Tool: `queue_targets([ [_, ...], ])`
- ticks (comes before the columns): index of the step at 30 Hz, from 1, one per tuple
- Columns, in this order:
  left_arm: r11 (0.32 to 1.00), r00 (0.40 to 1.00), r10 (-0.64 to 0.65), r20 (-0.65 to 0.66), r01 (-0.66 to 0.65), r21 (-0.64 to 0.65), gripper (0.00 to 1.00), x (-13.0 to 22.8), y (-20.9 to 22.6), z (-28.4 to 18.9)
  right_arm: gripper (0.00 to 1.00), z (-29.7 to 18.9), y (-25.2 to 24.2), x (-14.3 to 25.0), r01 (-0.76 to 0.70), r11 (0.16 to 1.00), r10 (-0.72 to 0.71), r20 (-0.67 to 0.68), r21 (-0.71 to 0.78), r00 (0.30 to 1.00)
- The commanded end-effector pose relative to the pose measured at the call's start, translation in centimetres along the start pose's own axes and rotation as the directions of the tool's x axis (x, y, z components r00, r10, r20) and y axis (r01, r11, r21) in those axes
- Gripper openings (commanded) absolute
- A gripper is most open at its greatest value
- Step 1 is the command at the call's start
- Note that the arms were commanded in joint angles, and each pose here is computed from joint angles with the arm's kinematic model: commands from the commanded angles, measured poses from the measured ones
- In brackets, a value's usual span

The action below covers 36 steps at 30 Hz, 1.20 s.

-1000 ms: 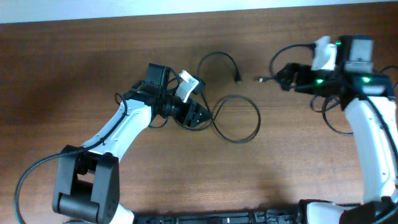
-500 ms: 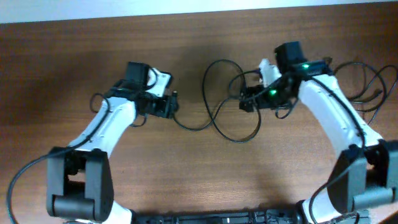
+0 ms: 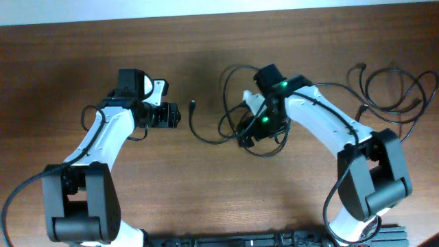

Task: Untangle cables

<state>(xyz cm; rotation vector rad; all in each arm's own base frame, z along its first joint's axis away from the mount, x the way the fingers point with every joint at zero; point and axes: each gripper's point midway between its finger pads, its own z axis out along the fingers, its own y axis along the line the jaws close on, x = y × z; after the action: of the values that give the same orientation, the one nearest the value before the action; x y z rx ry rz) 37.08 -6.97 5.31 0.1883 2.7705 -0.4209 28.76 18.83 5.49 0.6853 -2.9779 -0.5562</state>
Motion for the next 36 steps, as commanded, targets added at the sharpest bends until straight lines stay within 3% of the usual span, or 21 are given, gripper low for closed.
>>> queue_targets([
  [1,1.0,1.0,-0.014,0.002,0.014,-0.008,0.73,0.0,0.2,-0.2,0.93,1.7,-0.1,1.0,0.106,0.991,-0.102,-0.052,0.081,0.993],
  [5,1.0,1.0,-0.014,0.002,0.014,-0.008,0.74,0.1,0.2,-0.2,0.82,2.9,-1.3,1.2,0.141,0.974,-0.133,-0.056,0.178,0.989],
  [14,1.0,1.0,-0.016,-0.004,0.015,-0.008,0.74,0.2,0.2,-0.2,0.81,5.3,-2.7,3.0,0.143,0.968,-0.131,-0.071,0.207,0.989],
  [20,1.0,1.0,-0.016,-0.004,0.016,-0.008,0.74,0.2,0.2,-0.2,0.41,5.5,-2.7,3.3,0.138,0.97,-0.125,-0.076,0.2,0.989],
  [30,1.0,1.0,-0.016,-0.004,0.016,-0.008,0.74,0.2,0.2,-0.2,0.25,5.3,-0.7,2.7,0.137,0.986,-0.133,-0.05,0.097,0.99],
  [32,1.0,1.0,-0.016,-0.004,0.016,-0.008,0.74,0.2,0.2,-0.2,0.12,4.6,0.0,1.8,0.141,0.987,-0.139,-0.032,0.08,0.99],
  [36,1.0,1.0,-0.016,-0.004,0.016,-0.008,0.74,0.2,0.2,-0.2,0.04,1.8,1.7,-0.3,0.155,0.987,-0.157,0.024,0.047,0.987],
])
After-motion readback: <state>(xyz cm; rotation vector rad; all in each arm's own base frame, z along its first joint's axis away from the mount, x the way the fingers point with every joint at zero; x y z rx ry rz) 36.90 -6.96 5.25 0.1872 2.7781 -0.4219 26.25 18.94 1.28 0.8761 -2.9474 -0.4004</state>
